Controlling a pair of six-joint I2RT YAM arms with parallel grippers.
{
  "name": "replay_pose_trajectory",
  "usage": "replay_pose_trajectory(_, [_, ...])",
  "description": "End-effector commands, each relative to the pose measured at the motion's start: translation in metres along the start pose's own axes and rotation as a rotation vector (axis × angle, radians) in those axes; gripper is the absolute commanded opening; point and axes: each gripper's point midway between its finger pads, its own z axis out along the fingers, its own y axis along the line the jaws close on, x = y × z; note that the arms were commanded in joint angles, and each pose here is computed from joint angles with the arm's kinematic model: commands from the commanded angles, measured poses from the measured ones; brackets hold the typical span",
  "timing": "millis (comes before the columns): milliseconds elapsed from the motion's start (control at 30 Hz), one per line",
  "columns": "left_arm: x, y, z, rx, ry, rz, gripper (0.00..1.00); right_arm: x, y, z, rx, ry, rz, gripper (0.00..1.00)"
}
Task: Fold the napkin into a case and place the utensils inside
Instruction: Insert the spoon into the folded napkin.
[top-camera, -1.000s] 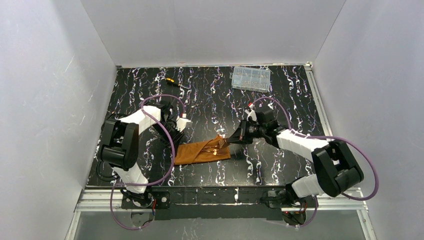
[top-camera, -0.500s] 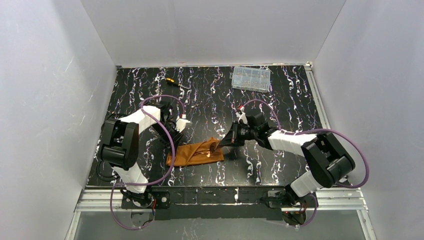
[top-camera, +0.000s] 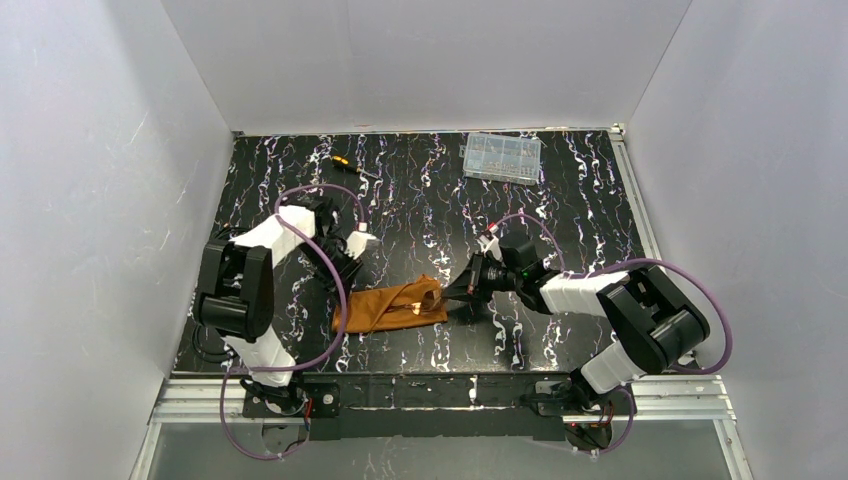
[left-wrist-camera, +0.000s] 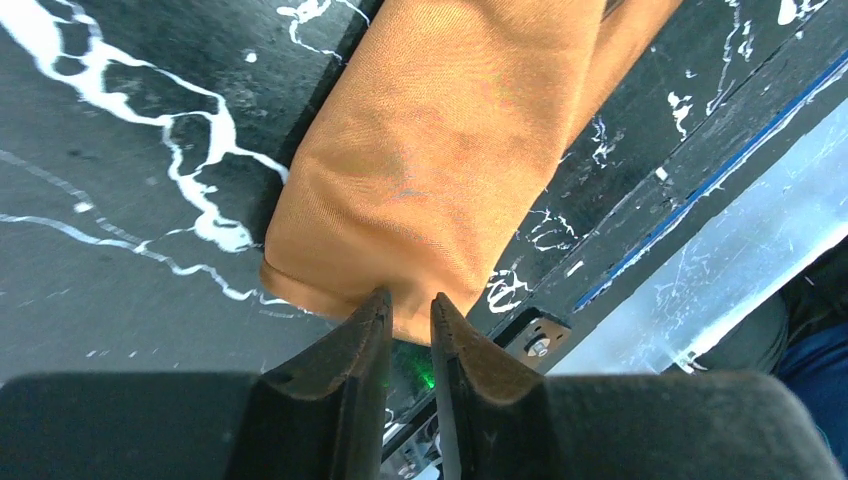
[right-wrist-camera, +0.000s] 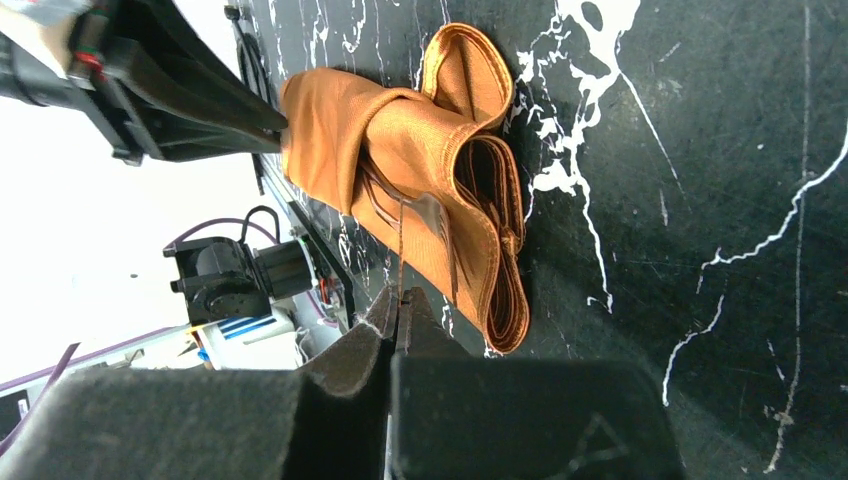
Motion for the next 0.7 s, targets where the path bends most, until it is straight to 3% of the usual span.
replay_pose_trajectory(0, [-0.006,-0.016,-0.04,-0.012,-0.061,0.032,0.23,-0.007,0.004,-0.002,-0.022,-0.047,-0.022,0.01])
replay_pose_trajectory(133, [0.009,-0.011,-0.046,-0.051,-0.031,0.098,0.24,-0.005,0.004,-0.002,-0.026,-0.041,-0.022,0.01])
replay_pose_trajectory(300, [0.032,0.021,-0.021,-0.151,0.043,0.161,0.23,-0.005,0.009,-0.002,-0.053,-0.042,-0.012,0.01])
replay_pose_trajectory(667, [0.006,0.05,-0.005,-0.271,-0.091,0.238,0.2,-0.001,0.012,-0.001,-0.074,-0.045,0.011,0.01])
